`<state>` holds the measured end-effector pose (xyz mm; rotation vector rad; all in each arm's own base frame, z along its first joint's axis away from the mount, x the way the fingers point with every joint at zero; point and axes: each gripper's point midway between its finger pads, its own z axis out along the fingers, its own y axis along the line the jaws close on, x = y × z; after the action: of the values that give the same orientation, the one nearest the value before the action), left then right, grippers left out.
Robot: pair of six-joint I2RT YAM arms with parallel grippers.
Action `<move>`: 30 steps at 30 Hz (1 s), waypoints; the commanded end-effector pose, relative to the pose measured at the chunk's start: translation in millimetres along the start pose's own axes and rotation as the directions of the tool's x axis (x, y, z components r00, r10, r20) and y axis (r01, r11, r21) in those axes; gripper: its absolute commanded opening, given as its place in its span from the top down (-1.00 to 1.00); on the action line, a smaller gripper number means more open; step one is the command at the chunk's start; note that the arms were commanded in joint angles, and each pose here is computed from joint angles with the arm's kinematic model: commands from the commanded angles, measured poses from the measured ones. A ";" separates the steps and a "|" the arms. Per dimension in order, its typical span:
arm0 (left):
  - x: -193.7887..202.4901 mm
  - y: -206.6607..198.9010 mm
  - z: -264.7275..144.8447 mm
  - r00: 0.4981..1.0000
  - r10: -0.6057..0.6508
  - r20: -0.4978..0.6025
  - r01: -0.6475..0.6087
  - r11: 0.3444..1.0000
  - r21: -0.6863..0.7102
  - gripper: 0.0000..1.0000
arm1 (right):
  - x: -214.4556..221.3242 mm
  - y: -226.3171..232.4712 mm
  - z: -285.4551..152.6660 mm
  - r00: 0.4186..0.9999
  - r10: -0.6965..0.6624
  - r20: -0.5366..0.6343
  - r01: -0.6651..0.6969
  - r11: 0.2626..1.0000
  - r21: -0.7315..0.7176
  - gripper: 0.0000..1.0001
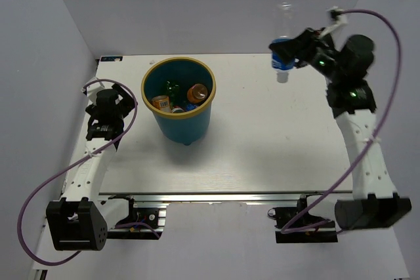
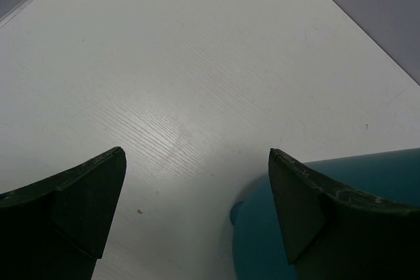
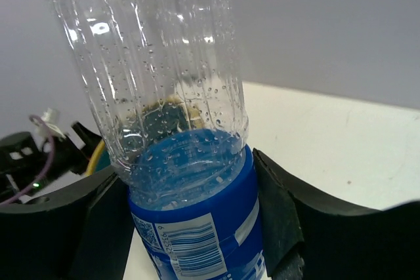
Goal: Put the plastic bottles in the bin
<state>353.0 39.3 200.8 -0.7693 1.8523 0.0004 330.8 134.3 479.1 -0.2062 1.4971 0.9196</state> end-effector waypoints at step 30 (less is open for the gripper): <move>-21.8 11.0 -11.8 0.997 0.000 0.076 0.004 0.998 -0.056 -0.96 | 164.1 147.4 207.3 0.904 -0.304 -0.299 0.242 0.943 -0.230 -0.79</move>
<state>344.5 51.6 202.5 -0.8024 1.8346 0.0781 367.1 444.0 349.8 -0.7768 1.7996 0.8384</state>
